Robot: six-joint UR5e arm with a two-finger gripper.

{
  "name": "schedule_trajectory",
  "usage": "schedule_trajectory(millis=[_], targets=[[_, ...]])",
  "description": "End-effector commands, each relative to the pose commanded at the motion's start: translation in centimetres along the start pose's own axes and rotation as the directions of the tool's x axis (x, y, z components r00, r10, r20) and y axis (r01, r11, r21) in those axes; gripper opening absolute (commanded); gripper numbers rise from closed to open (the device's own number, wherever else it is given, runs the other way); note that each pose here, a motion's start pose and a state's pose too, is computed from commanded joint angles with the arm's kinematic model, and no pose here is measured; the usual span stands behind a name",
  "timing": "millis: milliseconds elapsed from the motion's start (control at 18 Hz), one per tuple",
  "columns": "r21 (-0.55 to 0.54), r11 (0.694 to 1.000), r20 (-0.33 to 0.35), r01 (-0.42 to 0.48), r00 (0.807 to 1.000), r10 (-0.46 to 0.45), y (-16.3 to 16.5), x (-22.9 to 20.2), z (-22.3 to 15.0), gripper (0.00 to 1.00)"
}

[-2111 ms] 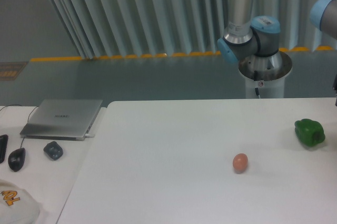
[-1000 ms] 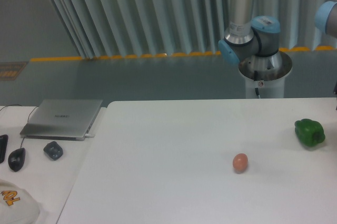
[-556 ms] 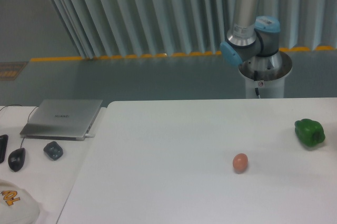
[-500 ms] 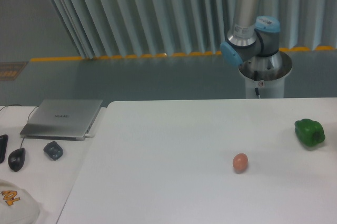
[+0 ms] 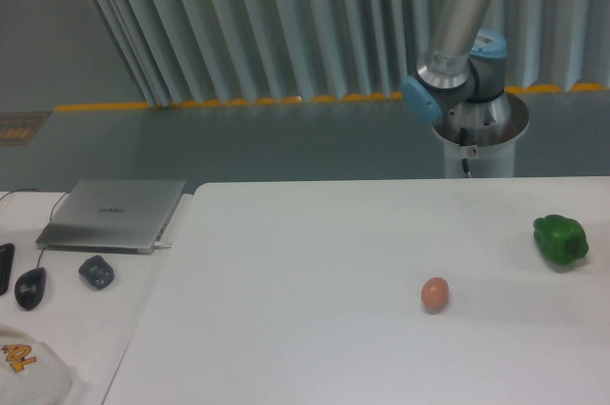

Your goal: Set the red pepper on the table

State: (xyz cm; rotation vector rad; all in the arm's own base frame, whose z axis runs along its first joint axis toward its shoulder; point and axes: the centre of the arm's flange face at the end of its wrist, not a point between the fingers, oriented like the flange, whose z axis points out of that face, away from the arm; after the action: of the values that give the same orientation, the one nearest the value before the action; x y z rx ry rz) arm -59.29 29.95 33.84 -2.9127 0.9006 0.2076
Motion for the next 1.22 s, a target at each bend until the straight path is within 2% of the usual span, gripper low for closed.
schedule_trajectory(millis=[444, 778, 833, 1167, 1222], targets=[[0.008, 1.000, -0.025, 0.029, 0.999, -0.028, 2.5, -0.4, 4.6, 1.00], [0.005, 1.000, -0.014, 0.021, 1.000, -0.021, 2.2, -0.6, 4.8, 1.00], [0.004, 1.000, -0.014, 0.021, 1.000, -0.021, 2.2, -0.6, 4.8, 0.97], [0.007, 1.000, -0.018, 0.020, 1.000, -0.020, 2.2, -0.6, 5.1, 0.52], [0.007, 1.000, -0.018, 0.020, 1.000, -0.020, 2.2, -0.6, 5.1, 0.39]])
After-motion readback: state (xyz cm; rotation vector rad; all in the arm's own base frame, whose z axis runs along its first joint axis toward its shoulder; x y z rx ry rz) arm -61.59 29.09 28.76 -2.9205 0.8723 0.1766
